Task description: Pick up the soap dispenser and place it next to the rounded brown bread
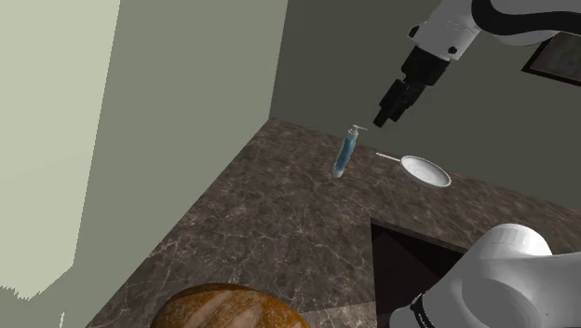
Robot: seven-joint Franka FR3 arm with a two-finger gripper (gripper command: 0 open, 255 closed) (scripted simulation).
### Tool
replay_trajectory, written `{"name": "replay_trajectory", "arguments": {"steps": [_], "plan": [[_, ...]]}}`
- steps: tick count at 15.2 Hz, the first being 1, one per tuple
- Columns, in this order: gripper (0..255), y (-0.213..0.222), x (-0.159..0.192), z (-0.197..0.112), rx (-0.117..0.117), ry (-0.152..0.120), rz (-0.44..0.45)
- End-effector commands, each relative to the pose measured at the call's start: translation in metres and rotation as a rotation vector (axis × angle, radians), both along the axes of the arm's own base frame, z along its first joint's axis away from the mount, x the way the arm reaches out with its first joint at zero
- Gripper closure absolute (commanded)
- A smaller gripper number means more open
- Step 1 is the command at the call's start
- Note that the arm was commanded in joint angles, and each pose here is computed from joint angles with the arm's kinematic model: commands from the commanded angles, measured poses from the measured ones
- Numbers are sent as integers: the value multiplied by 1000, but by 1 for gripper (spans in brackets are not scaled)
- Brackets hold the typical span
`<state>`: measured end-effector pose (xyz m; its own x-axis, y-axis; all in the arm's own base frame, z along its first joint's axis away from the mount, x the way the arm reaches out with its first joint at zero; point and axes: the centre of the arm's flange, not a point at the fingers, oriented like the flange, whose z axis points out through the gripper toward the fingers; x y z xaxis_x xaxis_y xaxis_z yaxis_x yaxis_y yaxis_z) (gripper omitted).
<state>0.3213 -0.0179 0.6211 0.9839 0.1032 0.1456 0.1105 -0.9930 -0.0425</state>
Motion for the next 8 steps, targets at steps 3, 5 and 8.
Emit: {"name": "replay_trajectory", "arguments": {"steps": [3, 5, 8], "plan": [[0, -17, 18, -10, -2, 5, -13], [0, -34, 35, -21, -4, 11, -26], [0, -59, 61, -36, -7, 19, -45]]}}
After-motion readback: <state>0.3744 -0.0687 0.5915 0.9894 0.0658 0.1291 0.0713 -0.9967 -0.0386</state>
